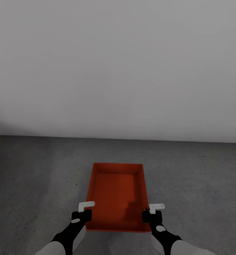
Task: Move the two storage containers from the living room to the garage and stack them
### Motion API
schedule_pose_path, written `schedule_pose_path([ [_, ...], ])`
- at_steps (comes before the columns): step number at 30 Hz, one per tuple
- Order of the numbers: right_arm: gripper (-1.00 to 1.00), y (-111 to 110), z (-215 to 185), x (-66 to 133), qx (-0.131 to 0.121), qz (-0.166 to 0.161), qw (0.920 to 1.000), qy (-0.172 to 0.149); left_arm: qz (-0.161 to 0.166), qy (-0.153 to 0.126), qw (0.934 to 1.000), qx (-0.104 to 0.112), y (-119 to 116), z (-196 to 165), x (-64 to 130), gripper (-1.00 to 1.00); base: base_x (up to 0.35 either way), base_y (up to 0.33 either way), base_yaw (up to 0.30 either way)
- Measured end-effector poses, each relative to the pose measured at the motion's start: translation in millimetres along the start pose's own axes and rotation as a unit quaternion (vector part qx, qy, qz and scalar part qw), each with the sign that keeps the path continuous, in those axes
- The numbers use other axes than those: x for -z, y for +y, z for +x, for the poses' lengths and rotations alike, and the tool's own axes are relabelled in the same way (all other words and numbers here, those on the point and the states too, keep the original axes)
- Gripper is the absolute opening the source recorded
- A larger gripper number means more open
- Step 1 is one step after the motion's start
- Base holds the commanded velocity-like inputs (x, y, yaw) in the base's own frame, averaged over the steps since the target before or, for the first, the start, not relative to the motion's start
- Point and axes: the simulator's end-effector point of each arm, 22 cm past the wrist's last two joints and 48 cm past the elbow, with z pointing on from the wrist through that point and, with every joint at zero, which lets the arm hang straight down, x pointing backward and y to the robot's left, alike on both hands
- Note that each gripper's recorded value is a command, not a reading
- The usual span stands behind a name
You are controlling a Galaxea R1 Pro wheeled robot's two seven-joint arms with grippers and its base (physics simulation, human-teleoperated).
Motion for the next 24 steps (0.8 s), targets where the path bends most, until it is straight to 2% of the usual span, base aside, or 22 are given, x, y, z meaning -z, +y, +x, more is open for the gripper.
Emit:
schedule_pose_path([
  [24, -1.00, 3, 38, -32.8, 0.000, 0.000, 1.0000, -0.001, 0.000, -0.001, 1.0000, 0.000, -2, 32, -38.4, -1.00, 0.000, 0.000, 0.000],
])
